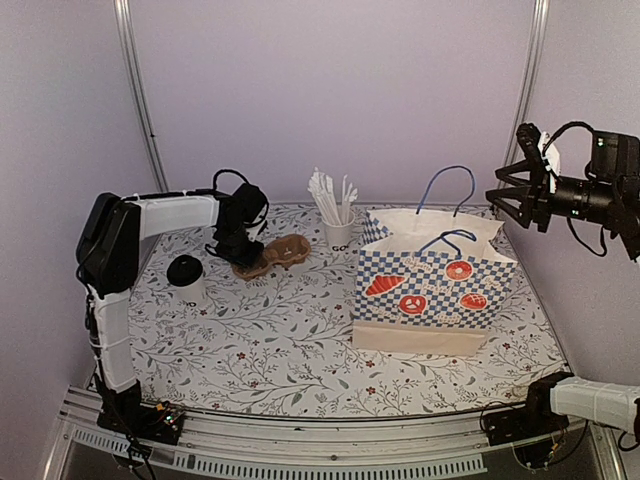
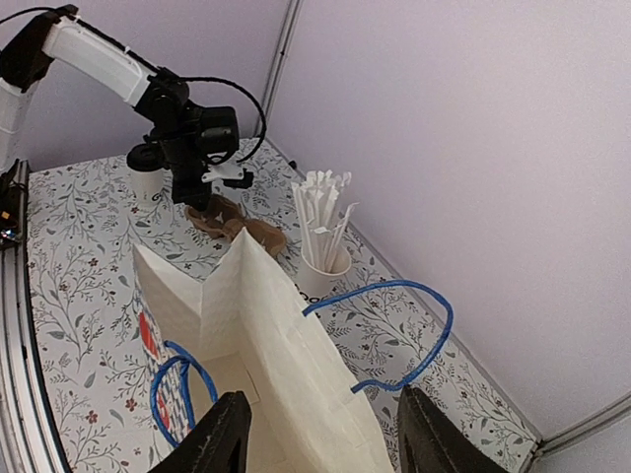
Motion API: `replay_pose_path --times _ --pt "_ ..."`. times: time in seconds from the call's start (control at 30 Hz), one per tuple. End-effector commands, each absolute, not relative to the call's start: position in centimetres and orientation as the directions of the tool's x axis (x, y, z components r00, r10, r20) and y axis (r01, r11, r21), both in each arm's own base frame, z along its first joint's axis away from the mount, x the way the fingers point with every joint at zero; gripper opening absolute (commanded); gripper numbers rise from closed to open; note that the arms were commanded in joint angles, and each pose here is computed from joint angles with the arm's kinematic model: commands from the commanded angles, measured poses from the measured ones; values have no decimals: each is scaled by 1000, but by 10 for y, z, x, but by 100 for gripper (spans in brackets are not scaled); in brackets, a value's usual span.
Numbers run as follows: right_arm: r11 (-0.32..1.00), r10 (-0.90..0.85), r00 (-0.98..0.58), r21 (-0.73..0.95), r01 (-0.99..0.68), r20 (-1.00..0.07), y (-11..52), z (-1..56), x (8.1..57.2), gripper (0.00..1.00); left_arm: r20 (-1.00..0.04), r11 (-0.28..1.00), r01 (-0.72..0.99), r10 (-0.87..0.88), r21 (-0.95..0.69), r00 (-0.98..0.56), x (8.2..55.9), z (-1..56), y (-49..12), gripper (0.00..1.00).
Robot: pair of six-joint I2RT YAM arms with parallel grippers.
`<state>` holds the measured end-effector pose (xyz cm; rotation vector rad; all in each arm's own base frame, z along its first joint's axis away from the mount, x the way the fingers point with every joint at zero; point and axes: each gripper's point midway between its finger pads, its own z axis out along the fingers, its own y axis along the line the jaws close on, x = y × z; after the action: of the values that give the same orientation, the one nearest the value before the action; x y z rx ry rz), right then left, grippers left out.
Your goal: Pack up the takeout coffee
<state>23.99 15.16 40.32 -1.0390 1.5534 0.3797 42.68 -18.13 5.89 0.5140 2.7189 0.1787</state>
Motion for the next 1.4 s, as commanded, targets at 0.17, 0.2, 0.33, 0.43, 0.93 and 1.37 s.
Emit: replay_pose_path --times 0.17,0.2,0.33,0.43,0.93,1.37 --pt "711 -375 -22 -272 -648 -927 128 381 278 55 -261 880 442 474 175 -841 407 44 -196 5" --pt "712 -375 -25 -271 -648 -927 128 379 278 55 -251 871 457 490 181 -835 402 43 -198 5" --pt "713 -377 -24 -273 -646 -926 127 377 277 56 -177 839 509 540 194 -823 380 33 -205 5" --pt "713 -376 -25 -272 -646 -926 127 377 277 56 -148 830 533 555 165 -818 361 30 -213 4" --pt "687 -377 -43 -249 -683 -925 133 361 278 56 -176 855 512 517 78 -837 272 63 -224 3" --pt "675 -377 -49 -237 -699 -925 135 355 282 57 -439 815 579 513 -20 -738 349 129 -248 58"
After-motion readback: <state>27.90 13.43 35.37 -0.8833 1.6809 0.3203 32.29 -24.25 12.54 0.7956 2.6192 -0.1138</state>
